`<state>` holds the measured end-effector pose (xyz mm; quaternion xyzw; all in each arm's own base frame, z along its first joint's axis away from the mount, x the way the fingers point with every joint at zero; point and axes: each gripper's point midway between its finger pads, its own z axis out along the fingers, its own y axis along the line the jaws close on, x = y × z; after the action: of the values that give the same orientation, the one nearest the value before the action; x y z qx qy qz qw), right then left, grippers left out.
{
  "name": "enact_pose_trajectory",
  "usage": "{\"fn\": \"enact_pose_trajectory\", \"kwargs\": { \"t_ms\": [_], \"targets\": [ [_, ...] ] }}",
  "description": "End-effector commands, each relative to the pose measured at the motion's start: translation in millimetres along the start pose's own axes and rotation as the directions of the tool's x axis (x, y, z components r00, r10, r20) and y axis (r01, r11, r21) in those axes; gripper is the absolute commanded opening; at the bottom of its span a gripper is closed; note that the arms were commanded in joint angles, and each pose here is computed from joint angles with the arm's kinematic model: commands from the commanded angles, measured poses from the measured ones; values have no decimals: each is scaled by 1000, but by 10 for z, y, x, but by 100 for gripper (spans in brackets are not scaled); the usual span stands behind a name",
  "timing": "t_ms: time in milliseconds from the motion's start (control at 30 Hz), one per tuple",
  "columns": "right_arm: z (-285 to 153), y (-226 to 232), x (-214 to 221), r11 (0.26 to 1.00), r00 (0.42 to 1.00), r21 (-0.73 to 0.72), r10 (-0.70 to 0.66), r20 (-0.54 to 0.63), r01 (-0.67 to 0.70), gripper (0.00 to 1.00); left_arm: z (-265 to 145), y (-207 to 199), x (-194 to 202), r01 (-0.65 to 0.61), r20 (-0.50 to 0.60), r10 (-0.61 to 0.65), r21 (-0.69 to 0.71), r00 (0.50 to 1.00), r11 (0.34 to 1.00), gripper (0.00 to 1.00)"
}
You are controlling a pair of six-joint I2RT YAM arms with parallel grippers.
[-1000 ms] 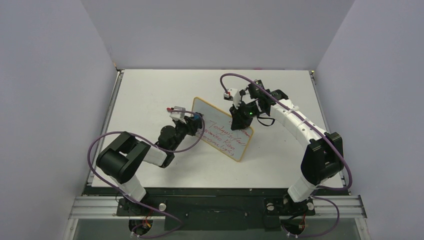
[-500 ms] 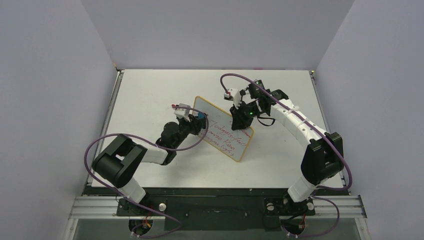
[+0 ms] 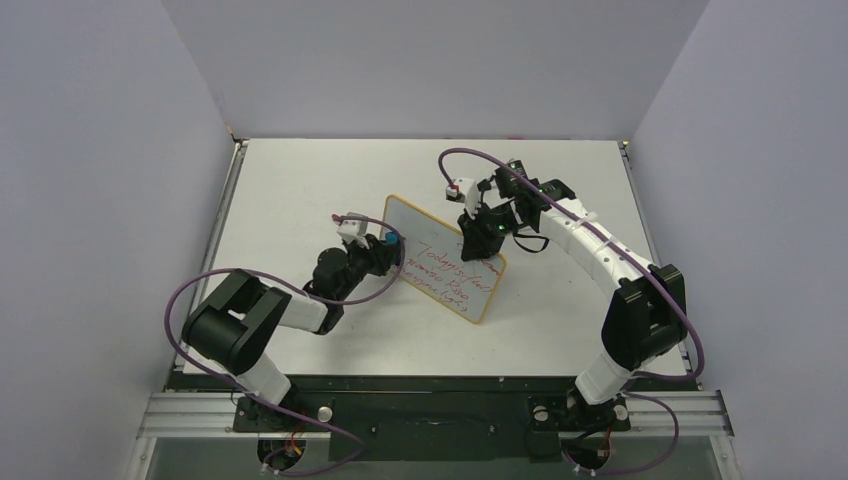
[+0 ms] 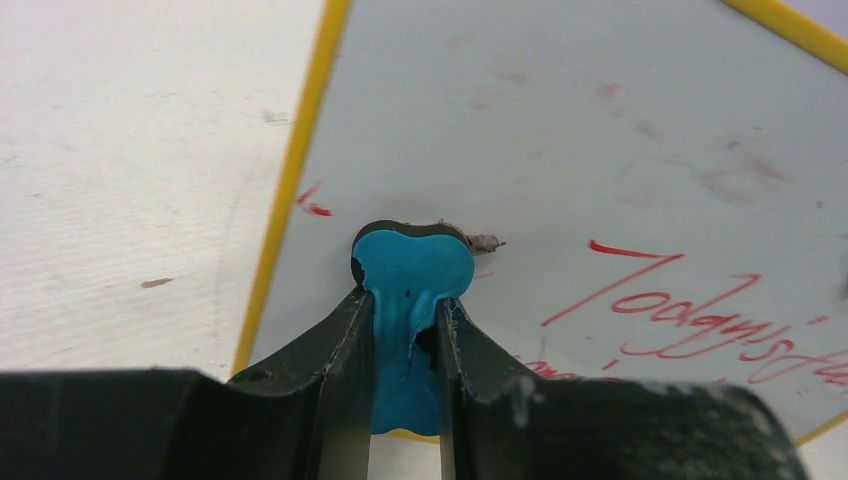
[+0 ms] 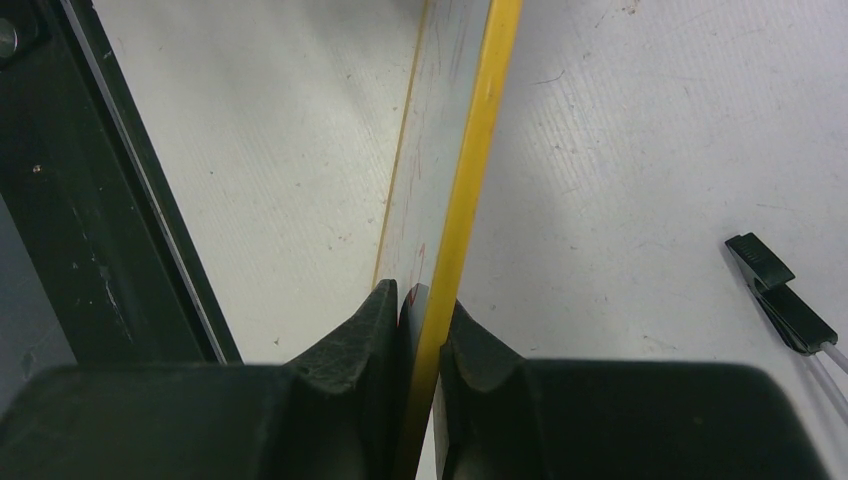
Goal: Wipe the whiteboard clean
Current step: Erase the whiteboard at the center of the board.
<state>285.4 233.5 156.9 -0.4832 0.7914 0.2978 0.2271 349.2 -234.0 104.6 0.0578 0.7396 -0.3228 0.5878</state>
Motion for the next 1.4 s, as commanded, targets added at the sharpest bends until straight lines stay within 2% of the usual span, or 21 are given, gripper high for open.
{"fn": "enact_pose_trajectory", "kwargs": {
  "t_ms": [0, 133, 300, 533, 667, 800, 933, 1200, 1367],
  "targets": [
    [214, 188, 377, 994, 989, -103, -49, -140, 35, 0, 90, 303, -405, 6, 100, 8, -134, 995, 991, 0],
    [214, 189, 378, 994, 989, -102, -50, -140, 35, 0, 137, 353, -575, 4, 130, 17, -153, 991, 988, 0],
    [221, 186, 380, 994, 988, -103, -51, -143, 36, 0, 152, 218, -635, -9, 142, 21, -84, 990, 996, 0],
    [234, 184, 394, 994, 988, -106, -48, -148, 32, 0, 81, 35, -371, 25, 74, -27, 23, 997, 999, 0],
    [247, 189, 400, 994, 987, -108, -50, -152, 33, 0, 50, -182, -101, 32, 0, -33, 80, 999, 996, 0],
    [245, 193, 399, 994, 987, -109, -50, -152, 33, 0, 10, -255, 70, 44, -41, -40, 99, 998, 994, 0],
    [234, 195, 389, 994, 987, -107, -53, -149, 37, 0, 7, -166, 44, 43, -37, -41, 62, 998, 997, 0],
    [227, 202, 383, 993, 988, -107, -55, -147, 40, 0, 31, 429, -349, 25, 7, -24, -187, 1000, 982, 0],
    [222, 203, 383, 993, 988, -108, -55, -146, 39, 0, 79, 522, -609, 28, 54, -17, -199, 998, 980, 0]
  ]
}}
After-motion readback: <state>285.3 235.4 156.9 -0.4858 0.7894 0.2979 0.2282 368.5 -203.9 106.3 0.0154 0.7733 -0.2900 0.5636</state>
